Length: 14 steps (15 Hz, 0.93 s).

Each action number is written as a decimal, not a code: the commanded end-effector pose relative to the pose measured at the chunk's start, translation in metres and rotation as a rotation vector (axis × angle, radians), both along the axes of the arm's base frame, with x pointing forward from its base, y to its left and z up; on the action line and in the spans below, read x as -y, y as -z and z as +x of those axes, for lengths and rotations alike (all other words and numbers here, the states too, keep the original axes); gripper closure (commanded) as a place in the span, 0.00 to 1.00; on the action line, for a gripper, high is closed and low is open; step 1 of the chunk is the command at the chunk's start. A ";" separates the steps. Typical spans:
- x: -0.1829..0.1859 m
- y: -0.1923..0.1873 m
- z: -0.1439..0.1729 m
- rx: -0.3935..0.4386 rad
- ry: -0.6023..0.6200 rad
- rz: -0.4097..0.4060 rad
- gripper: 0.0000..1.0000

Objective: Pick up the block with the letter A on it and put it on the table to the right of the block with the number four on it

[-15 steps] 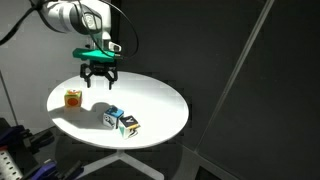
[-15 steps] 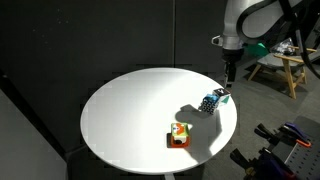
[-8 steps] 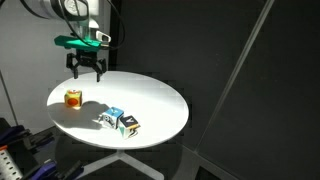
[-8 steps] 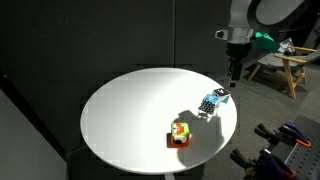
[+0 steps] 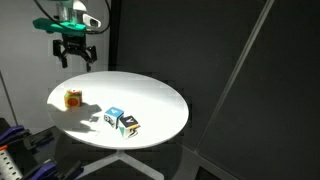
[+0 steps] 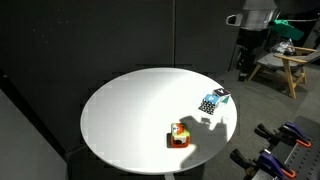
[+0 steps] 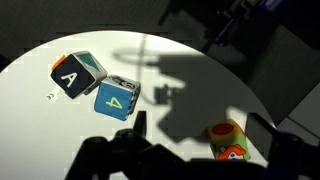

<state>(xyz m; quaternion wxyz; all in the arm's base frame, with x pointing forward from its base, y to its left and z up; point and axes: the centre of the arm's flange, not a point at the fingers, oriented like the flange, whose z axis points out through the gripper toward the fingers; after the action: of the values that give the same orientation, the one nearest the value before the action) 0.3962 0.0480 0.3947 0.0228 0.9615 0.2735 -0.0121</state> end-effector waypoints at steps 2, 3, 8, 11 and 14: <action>0.000 -0.023 -0.031 0.039 0.080 0.015 0.00; 0.001 -0.026 -0.032 0.049 0.109 0.023 0.00; 0.000 -0.039 -0.037 0.085 0.256 0.062 0.00; -0.001 -0.046 -0.040 0.092 0.321 0.074 0.00; -0.003 -0.047 -0.040 0.093 0.356 0.082 0.00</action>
<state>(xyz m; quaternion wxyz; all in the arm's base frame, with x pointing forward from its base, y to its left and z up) 0.3645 0.0477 0.4360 0.0001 0.9917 0.1224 0.0401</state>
